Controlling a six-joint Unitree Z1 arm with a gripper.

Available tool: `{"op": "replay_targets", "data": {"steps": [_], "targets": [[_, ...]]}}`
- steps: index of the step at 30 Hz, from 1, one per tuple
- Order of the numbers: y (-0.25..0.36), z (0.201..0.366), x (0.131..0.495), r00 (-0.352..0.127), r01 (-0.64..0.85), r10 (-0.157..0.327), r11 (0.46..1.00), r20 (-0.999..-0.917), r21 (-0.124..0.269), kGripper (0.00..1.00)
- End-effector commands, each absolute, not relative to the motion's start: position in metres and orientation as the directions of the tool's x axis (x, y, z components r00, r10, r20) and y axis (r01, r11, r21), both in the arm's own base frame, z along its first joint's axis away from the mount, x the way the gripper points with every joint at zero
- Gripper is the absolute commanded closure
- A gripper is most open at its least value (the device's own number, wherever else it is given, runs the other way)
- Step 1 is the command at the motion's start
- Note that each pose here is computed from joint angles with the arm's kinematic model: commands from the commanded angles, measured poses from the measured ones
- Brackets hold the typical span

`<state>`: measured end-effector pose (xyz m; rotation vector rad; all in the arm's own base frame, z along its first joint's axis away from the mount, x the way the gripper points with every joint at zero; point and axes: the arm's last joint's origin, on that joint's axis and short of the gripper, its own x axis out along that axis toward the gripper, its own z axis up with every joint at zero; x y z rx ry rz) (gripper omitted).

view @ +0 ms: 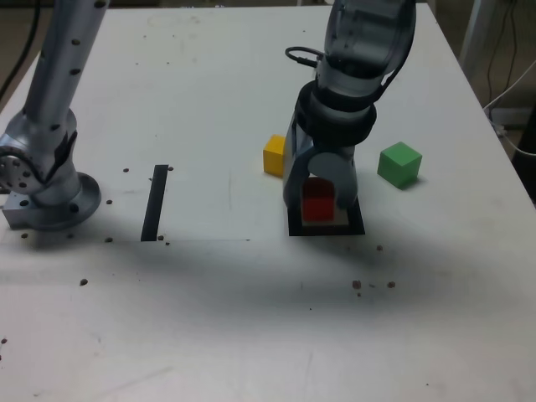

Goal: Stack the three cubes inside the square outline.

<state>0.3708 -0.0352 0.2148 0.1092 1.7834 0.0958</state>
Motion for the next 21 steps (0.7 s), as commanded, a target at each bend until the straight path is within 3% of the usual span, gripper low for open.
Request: {"op": "replay_targets", "data": {"steps": [1, 12, 21], "targets": [[-0.035, 0.216, 0.369, -0.219, 0.023, 0.126, 0.992, -0.9675, 0.124, 0.03], [-0.032, 0.238, 0.359, -0.199, 0.023, 0.148, 0.989, -0.9687, 0.147, 0.01], [-0.020, 0.275, 0.339, -0.123, 0.035, 0.153, 0.988, -0.9805, 0.150, 0.01]]}}
